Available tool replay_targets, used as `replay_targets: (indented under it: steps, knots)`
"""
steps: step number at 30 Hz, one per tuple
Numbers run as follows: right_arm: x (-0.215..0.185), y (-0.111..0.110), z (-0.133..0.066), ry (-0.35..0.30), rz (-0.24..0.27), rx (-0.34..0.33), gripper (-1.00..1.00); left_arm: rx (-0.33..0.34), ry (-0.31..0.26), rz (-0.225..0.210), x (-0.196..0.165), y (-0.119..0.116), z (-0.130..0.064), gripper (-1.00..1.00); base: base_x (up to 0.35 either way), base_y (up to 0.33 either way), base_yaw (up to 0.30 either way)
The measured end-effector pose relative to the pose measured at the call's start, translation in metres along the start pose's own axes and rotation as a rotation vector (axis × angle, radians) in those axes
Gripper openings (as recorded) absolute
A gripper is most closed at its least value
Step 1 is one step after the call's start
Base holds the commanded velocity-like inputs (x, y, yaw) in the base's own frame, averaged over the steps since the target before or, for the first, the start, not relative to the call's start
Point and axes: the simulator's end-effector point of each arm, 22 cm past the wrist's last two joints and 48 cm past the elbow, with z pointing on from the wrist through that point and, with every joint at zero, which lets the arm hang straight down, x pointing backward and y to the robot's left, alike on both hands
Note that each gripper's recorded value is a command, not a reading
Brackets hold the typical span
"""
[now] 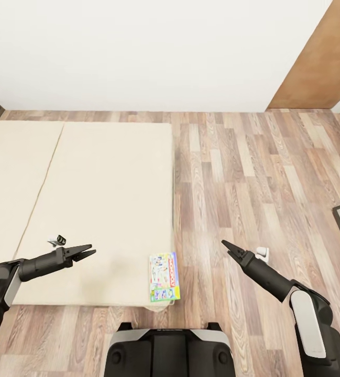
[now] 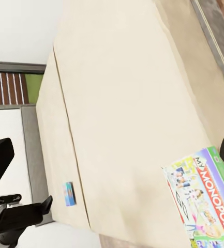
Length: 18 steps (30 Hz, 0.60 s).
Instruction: Put all the toys in the child's room - the three board games (two on the bed and one on the table), the two jigsaw puzzles on the table, and the tennis ball on the table - inside the toy box on the table in the child's room.
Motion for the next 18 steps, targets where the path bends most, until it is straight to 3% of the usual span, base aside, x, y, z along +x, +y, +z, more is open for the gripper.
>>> replay_targets:
  steps: [18]
  knots:
    - [-0.006, 0.013, -0.003, -0.012, -0.018, -0.016, 1.0, 0.008, -0.007, 0.025, -0.006, -0.014, -0.001, 1.0, 0.0, 0.0, 0.072]
